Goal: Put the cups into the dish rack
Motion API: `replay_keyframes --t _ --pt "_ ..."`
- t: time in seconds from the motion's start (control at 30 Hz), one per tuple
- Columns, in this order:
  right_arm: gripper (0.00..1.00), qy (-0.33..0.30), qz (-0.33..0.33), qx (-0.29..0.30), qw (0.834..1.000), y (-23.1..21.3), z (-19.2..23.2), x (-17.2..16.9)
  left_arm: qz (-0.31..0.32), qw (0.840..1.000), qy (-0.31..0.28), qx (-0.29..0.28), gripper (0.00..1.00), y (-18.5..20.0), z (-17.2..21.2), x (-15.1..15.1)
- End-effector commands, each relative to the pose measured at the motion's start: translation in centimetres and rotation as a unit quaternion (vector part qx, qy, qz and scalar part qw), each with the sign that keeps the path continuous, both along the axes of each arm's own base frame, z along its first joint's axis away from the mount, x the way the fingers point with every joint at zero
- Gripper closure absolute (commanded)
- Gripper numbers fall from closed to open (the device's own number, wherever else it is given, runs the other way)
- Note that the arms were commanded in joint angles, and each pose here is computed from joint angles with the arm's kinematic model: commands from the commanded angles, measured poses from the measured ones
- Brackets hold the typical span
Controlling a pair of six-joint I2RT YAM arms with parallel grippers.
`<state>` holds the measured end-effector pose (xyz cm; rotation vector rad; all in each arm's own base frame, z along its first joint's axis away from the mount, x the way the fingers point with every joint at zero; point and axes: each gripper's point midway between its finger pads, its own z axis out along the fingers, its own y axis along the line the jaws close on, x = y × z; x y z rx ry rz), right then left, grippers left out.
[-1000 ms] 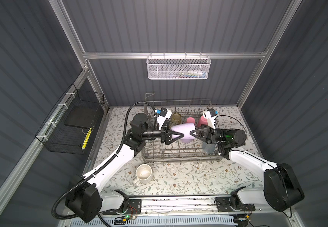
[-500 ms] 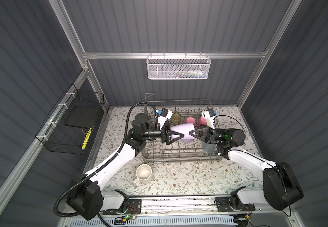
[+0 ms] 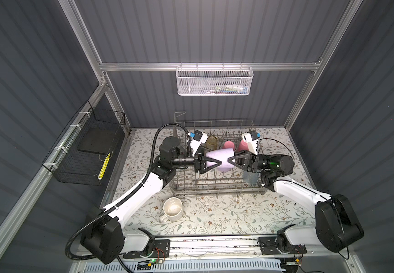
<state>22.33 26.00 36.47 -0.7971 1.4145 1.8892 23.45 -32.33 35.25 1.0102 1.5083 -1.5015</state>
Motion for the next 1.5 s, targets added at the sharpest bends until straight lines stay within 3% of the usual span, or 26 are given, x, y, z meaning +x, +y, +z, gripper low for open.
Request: replay_keyframes --t 0.0,0.4,0.63,0.87,0.97,1.13,1.2,1.47 --pt "0.74 -0.019 -0.003 0.007 1.0 -0.3 0.8 0.0 -0.016 0.999 -0.026 -0.02 0.65 0.3 1.6 -1.4" --pt "0.67 -0.022 -0.049 0.001 0.999 -3.6 0.8 0.1 0.012 0.999 -0.027 -0.023 0.71 0.4 2.2 -0.5" --pt "0.66 0.002 -0.135 0.001 0.991 -7.8 0.0 1.7 0.097 0.994 -0.021 0.052 0.71 1.0 1.3 2.5" --pt "0.65 0.014 -0.184 -0.036 0.982 -8.6 -1.6 2.5 0.173 0.978 -0.009 0.112 0.69 1.9 0.5 5.5" --pt "0.64 0.02 -0.247 -0.08 0.965 -9.2 -3.0 3.5 0.205 0.968 0.0 0.143 0.69 2.4 -0.2 6.9" --pt "0.64 0.01 -0.404 -0.185 0.896 -12.6 -5.0 5.2 0.271 0.94 0.013 0.209 0.69 3.5 -1.3 9.8" --pt "0.64 0.009 -0.437 -0.203 0.876 -13.6 -5.4 5.4 0.297 0.923 0.021 0.242 0.69 4.1 -2.4 11.2" --pt "0.63 0.026 -0.458 -0.216 0.862 -14.4 -6.8 5.9 0.336 0.877 0.028 0.342 0.68 5.6 -5.8 14.0"
